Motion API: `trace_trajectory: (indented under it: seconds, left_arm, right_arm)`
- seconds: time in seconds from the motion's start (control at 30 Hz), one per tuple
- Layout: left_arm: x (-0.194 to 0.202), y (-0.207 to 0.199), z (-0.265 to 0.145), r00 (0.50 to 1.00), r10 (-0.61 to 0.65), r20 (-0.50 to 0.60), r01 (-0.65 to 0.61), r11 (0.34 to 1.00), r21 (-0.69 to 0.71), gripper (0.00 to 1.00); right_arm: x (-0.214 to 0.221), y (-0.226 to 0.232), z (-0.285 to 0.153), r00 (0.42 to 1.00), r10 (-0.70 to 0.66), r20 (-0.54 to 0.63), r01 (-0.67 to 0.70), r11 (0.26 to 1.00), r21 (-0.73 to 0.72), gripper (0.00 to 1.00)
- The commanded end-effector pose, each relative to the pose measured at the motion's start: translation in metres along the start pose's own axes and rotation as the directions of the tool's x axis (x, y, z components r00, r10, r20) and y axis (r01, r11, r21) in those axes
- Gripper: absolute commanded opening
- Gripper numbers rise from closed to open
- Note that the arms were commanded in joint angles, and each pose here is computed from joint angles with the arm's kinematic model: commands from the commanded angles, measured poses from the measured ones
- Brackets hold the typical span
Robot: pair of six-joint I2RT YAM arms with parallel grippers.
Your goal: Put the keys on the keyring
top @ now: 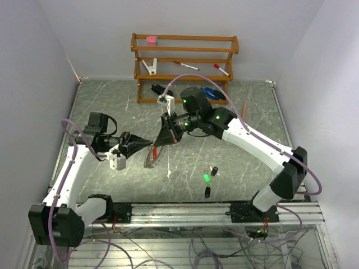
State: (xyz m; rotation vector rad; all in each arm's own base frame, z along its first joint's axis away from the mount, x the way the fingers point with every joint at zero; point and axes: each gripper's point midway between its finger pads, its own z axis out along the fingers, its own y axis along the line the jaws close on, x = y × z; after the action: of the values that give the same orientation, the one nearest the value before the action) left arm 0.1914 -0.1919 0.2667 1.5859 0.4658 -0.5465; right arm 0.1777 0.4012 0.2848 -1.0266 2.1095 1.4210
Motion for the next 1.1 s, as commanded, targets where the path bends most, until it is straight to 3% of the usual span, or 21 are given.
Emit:
trace_trajectory:
  seconds: [0.0,1.07]
  left_arm:
    - [-0.019,0.030,0.002,0.798,0.602,0.037,-0.599,0.798,-0.069,0.07]
    - [-0.020,0.026,0.002,0.816,0.577,0.038,-0.574,0.816,-0.069,0.07]
  right_arm:
    - [-0.018,0.012,0.003,0.999,0.008,0.032,-0.007,1.000,-0.023,0.00]
    - [-0.020,0.019,0.011,0.996,0.088,0.030,-0.085,0.992,-0.095,0.09]
